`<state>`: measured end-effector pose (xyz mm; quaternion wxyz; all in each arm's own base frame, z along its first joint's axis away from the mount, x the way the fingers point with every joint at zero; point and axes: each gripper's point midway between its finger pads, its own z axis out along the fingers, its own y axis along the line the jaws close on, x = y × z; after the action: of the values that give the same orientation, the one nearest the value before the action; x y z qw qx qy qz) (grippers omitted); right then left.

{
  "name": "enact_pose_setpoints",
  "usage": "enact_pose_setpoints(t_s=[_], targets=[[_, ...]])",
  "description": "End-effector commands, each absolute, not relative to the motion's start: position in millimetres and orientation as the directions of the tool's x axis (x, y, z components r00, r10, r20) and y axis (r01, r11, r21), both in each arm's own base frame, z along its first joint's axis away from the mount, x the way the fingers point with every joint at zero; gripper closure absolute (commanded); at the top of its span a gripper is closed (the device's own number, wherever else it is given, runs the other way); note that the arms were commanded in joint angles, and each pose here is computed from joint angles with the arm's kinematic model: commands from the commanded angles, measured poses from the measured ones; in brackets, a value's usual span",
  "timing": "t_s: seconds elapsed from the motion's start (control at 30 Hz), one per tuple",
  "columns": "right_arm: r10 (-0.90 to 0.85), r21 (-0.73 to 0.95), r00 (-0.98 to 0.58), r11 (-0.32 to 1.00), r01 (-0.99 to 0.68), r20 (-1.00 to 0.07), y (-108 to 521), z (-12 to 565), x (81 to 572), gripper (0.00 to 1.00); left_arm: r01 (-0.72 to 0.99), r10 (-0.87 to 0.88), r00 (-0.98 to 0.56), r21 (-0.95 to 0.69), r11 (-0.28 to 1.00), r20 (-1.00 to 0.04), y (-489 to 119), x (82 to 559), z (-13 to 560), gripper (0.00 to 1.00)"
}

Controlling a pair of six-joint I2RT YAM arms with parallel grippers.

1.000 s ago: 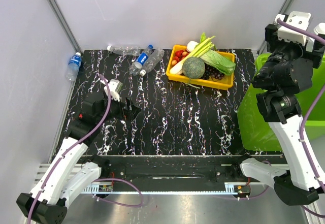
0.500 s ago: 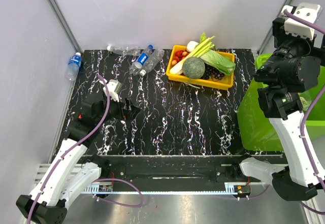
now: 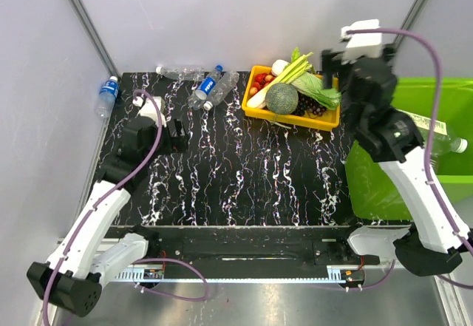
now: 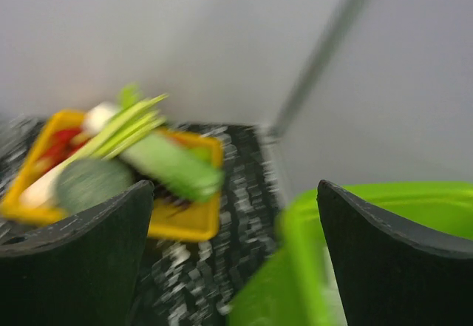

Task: Put the plastic bottles in the bin
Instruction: Place the plastic bottle in the trash bin, then pick up the plastic bottle at the center of the board.

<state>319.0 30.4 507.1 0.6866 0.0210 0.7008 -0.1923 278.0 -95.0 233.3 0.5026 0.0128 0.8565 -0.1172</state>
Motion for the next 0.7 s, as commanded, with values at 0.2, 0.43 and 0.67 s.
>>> enact_pose_setpoints(t_s=[0.2,0.43,0.67], targets=[[-0.098,-0.007,-0.174,0.886,-0.464,-0.980,219.2,405.4,292.0,0.08,0.085,-0.013,-0.437,-0.056,0.995,-0.899,-76.8,396.3,284.1,0.07],[-0.023,0.108,-0.200,0.778,-0.618,-0.980,258.5,381.4,266.0,0.11,0.150,0.005,-0.515,-0.084,0.985,-0.857,-66.7,504.3,247.3,0.07],[-0.036,0.075,-0.163,0.776,-0.626,-0.986,252.6,374.9,261.6,0.10,0.232,0.001,-0.643,-0.193,0.953,-0.766,-88.9,559.8,164.8,0.12]])
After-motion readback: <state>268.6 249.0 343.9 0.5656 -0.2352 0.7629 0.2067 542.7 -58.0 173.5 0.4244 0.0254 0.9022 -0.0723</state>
